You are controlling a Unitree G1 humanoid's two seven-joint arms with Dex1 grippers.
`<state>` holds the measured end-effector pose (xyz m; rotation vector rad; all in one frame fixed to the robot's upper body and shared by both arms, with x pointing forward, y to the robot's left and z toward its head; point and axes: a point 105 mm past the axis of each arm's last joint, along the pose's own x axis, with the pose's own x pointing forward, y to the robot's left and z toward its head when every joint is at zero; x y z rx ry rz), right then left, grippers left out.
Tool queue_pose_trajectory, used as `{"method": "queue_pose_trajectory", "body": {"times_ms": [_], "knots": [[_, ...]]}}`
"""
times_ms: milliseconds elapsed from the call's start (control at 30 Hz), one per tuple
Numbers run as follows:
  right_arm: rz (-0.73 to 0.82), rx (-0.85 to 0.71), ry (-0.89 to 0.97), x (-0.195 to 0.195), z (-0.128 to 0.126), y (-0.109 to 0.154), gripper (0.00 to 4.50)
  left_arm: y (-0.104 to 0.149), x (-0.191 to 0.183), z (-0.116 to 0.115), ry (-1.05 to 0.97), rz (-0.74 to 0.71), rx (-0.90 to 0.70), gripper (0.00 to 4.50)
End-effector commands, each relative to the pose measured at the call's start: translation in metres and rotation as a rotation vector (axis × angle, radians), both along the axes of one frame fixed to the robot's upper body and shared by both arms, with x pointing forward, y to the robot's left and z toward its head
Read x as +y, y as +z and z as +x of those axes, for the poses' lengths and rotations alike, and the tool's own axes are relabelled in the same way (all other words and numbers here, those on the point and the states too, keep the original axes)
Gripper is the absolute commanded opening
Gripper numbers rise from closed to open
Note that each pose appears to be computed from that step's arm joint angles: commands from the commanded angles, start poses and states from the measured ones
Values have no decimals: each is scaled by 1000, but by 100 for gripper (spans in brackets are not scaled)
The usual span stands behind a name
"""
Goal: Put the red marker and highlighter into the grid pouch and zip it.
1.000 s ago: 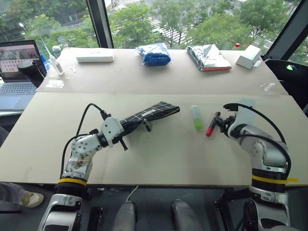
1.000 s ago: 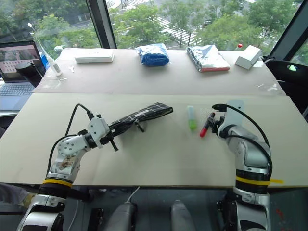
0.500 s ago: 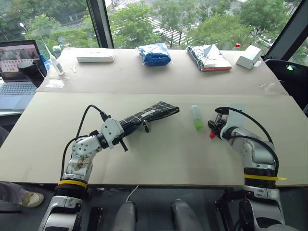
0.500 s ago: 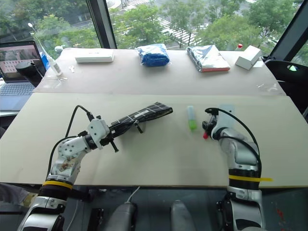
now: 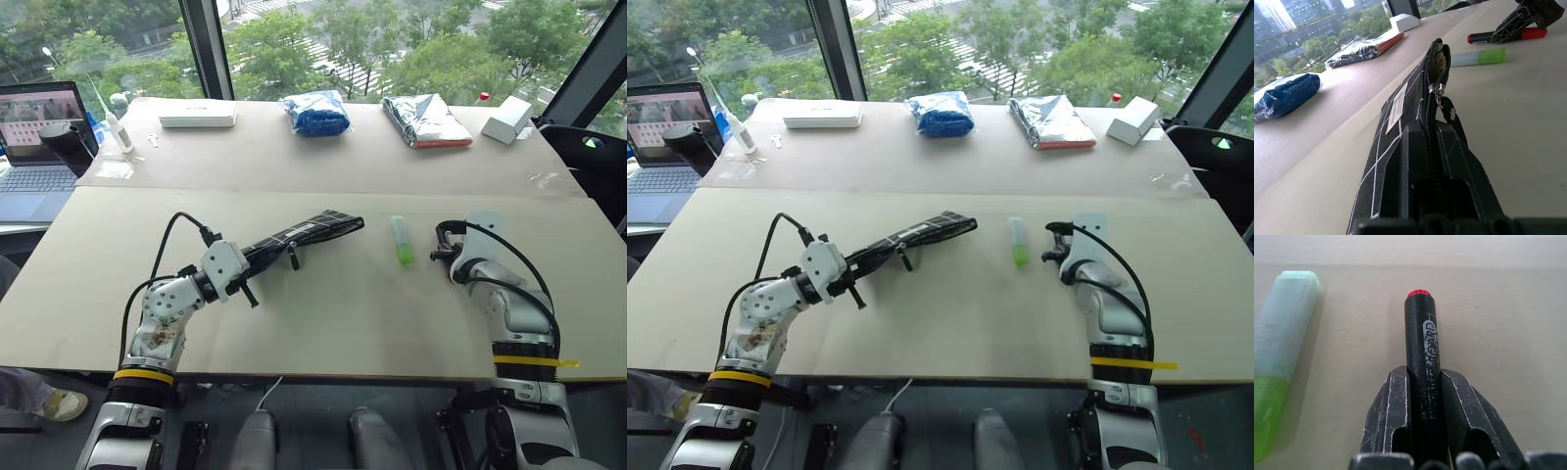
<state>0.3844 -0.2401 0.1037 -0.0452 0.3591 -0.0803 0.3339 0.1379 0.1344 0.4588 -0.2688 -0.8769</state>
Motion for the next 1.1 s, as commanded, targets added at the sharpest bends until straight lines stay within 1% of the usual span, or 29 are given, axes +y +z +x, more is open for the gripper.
{"method": "queue_pose_trajectory", "body": {"times_ms": [33,100,133,200,267,300,333,367,433,533,633,933,1100], "knots": [[-56,20,-86,-24,-4,-8,49,14,2,-2,2,-10,-48,0],[-88,-53,-78,-26,1,9,49,14,3,-2,1,-7,-47,0],[-118,-114,-30,-21,5,23,49,14,3,-2,-1,-3,-46,0],[-171,-273,144,3,10,59,49,13,3,-3,-6,2,-41,0],[-230,-415,306,25,5,91,49,12,3,-3,-11,6,-38,0],[-256,-461,362,32,2,100,49,12,3,-3,-12,6,-36,0],[-316,-516,466,45,-5,110,49,12,3,-3,-14,7,-35,0],[-379,-548,562,56,-11,115,49,12,2,-3,-17,8,-34,0],[-530,-564,741,75,-24,111,49,12,1,-4,-21,9,-33,0],[-727,-531,969,92,-38,90,49,12,0,-4,-26,9,-33,0],[-799,-531,1106,103,-47,79,49,11,-1,-4,-28,8,-33,0],[-848,-562,1163,123,-30,67,49,8,-4,-8,-42,2,-29,0],[-884,-573,1188,128,-26,65,49,8,-5,-9,-52,10,-30,0]]}}
